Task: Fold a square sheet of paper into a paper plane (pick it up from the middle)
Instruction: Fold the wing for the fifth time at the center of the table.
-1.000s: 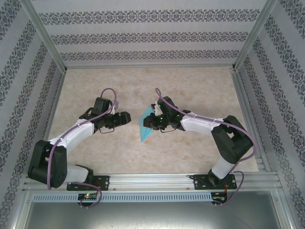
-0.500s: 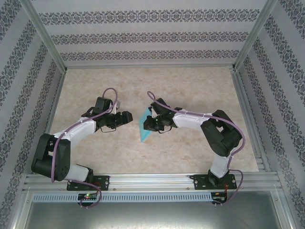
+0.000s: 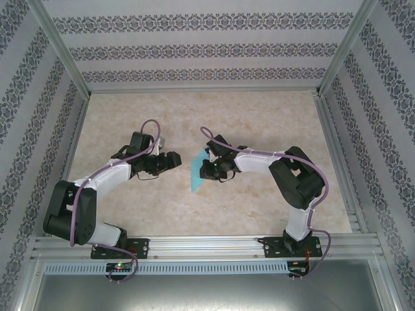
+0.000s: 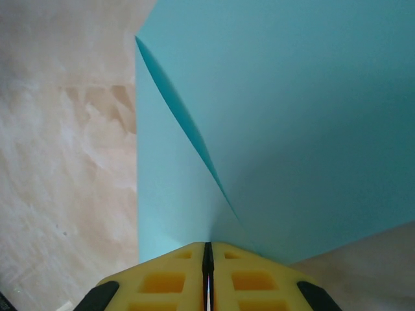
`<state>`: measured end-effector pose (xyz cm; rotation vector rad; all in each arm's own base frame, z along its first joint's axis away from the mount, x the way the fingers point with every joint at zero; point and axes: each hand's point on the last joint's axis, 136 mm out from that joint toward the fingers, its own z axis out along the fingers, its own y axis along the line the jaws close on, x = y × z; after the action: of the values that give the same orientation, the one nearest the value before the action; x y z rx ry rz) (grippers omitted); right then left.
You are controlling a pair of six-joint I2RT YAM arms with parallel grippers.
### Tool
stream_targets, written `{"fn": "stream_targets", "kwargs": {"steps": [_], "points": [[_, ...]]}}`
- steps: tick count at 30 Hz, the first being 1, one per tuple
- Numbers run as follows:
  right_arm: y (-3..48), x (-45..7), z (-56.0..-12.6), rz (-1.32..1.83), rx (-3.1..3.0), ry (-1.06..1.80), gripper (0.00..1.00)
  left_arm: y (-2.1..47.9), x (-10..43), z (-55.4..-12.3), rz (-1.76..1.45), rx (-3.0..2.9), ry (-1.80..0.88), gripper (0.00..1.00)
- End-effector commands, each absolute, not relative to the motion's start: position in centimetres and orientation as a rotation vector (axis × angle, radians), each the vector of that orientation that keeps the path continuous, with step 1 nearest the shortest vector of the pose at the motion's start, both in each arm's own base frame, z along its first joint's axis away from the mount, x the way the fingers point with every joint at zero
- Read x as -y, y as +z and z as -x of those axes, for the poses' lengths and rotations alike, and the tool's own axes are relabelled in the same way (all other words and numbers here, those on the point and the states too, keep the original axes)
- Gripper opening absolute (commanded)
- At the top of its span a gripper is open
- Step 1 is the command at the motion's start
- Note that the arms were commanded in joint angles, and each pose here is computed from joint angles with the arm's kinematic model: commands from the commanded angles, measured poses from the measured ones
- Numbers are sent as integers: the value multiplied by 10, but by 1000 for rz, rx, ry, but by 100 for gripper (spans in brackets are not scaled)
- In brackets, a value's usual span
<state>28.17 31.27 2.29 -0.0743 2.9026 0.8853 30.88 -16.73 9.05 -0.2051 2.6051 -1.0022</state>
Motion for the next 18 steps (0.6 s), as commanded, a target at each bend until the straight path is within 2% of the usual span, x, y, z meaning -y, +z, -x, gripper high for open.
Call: {"fn": "stream_targets", "kwargs": {"steps": [1, 5, 12, 18], "points": [[11, -299, -281, 73, -2929, 816, 10, 95, 172, -313, 179, -2586, -1038, 74], [7, -296, -280, 74, -2941, 804, 9, 97, 185, -311, 140, -2590, -1067, 72], [0, -290, -277, 75, -2948, 828, 8, 94, 210, -304, 70, -2606, -1079, 61], [0, -293, -277, 83, -2930, 896, 8, 80, 227, -298, 54, -2650, -1063, 58]]}}
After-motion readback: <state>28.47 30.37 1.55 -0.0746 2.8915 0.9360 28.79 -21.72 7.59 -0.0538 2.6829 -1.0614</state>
